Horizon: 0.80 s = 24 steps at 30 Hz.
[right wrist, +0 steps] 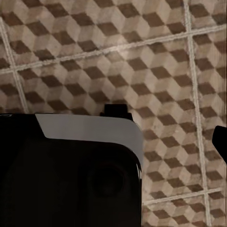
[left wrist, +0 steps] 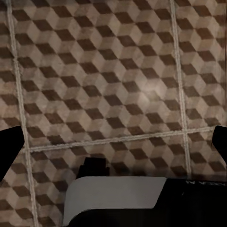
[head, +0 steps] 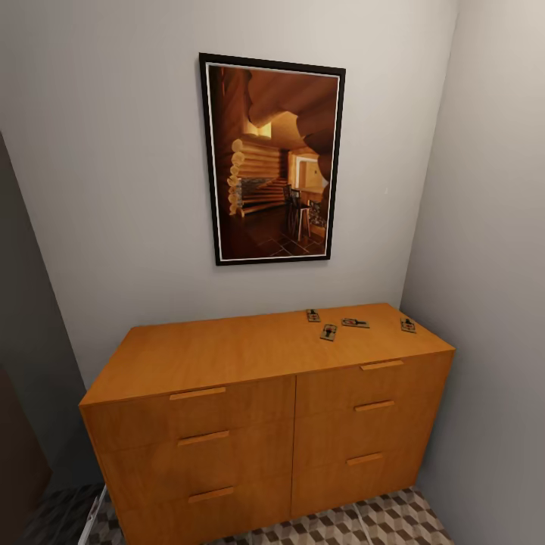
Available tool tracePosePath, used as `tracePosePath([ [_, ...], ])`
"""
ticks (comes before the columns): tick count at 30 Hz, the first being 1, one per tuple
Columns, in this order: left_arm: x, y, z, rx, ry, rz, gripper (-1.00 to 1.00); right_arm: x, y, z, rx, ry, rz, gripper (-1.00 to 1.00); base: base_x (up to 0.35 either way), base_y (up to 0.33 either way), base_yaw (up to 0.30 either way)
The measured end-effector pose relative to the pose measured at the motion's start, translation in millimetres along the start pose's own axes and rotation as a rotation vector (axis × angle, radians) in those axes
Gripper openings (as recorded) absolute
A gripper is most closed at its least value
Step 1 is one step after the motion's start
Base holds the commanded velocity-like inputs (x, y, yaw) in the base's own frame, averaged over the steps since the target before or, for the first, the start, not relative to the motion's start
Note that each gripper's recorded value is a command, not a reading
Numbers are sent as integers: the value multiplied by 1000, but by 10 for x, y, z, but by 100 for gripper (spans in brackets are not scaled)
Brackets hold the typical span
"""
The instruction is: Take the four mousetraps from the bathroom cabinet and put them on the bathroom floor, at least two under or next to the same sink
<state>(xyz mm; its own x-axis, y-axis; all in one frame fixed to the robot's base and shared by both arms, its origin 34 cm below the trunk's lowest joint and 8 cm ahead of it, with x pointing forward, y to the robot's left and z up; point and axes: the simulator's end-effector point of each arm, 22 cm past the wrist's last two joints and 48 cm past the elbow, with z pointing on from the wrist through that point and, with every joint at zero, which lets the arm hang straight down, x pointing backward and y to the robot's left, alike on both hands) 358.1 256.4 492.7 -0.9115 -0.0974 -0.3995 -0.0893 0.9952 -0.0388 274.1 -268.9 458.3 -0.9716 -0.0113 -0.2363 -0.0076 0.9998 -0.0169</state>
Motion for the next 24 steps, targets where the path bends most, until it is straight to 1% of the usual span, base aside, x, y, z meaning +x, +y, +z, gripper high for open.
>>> tracePosePath([
  [7, -573, 17, -93, 3, -72, 7, 100, -616, -163, -108, 21, -47, 5, 100, 0, 0, 0],
  [8, -574, 17, -93, 3, -72, 7, 100, -617, -164, -108, 21, -47, 5, 100, 0, 0, 0],
  [15, -1149, -26, -279, 14, -140, 18, 100, -1169, -271, -310, 35, -90, 16, 100, 0, 0, 0],
  [16, -1151, -26, -280, 14, -140, 18, 100, -1170, -271, -310, 35, -90, 16, 100, 0, 0, 0],
  [23, -1723, -132, -589, 34, -200, 30, 100, -1691, -344, -603, 45, -139, 27, 100, 0, 0, 0],
  [24, -1725, -132, -590, 34, -200, 31, 100, -1692, -344, -605, 45, -139, 28, 100, 0, 0, 0],
])
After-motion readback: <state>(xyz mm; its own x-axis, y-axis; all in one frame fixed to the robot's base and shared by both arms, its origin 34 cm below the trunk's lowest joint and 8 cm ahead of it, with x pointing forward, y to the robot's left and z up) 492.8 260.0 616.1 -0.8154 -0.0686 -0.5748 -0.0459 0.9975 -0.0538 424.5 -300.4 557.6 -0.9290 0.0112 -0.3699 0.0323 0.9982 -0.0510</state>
